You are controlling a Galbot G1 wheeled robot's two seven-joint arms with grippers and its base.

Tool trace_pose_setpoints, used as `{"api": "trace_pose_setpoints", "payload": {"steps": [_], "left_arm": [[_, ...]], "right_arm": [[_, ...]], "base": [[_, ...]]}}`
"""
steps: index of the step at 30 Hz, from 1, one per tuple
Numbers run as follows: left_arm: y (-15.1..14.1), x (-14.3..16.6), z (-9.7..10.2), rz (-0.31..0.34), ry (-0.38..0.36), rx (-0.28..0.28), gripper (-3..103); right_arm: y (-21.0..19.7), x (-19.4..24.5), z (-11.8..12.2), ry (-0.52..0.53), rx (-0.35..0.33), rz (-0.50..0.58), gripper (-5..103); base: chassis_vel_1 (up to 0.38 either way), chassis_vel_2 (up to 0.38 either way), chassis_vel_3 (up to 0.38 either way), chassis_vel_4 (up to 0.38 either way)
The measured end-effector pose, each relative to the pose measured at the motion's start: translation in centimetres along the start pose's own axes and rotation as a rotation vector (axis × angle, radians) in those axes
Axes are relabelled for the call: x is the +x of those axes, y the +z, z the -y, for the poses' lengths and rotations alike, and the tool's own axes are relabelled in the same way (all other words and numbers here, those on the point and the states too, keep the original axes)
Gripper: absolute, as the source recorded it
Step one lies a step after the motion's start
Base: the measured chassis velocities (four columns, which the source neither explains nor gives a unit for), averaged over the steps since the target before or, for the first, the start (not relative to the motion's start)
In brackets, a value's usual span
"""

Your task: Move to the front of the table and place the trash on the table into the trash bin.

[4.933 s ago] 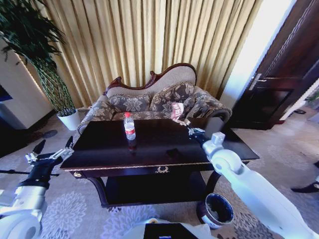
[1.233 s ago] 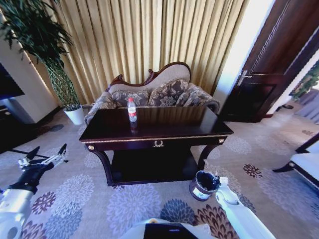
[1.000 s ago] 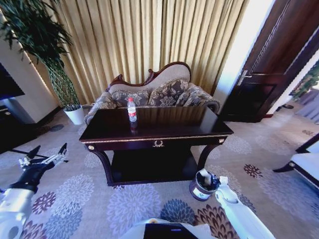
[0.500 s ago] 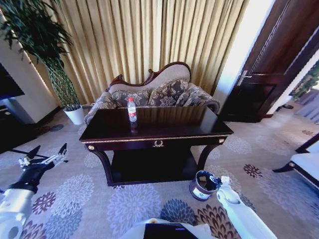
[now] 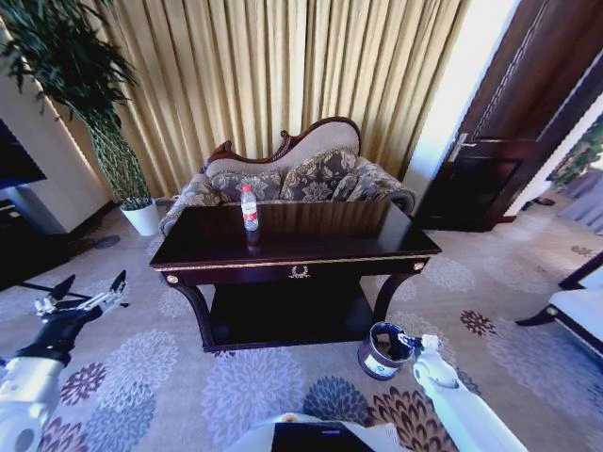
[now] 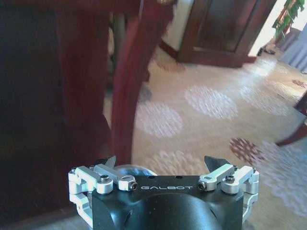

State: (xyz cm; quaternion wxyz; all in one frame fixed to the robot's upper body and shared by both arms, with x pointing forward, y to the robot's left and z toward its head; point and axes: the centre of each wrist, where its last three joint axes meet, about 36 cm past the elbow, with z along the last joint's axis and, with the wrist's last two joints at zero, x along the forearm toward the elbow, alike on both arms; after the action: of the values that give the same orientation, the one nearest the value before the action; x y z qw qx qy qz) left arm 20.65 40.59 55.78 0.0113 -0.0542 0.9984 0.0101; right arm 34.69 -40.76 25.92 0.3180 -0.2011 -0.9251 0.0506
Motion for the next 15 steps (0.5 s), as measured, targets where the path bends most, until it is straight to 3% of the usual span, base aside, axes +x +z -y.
{"api": "trace_pose_setpoints", "payload": {"steps": [5, 8, 15], "left_arm": [[0.0, 0.1, -0.3, 0.003, -0.002, 0.005, 100], [0.4, 0.3, -0.5, 0.008, -0.004, 0.014, 100], [0.9, 0.2, -0.6, 0.021, -0.004, 0.028, 100]], "right_arm": [[-1.7, 3.4, -0.3, -0.056, -0.044, 0.078, 100], [-3.3, 7.9, -1.5, -0.165, -0.096, 0.218, 100], [-7.7, 14.7, -3.5, -0.357, -0.140, 0.392, 100]], "base": [[0.000, 0.000, 0.000, 0.000], [0.000, 0.000, 0.000, 0.000], [0.000, 0.000, 0.000, 0.000]]}}
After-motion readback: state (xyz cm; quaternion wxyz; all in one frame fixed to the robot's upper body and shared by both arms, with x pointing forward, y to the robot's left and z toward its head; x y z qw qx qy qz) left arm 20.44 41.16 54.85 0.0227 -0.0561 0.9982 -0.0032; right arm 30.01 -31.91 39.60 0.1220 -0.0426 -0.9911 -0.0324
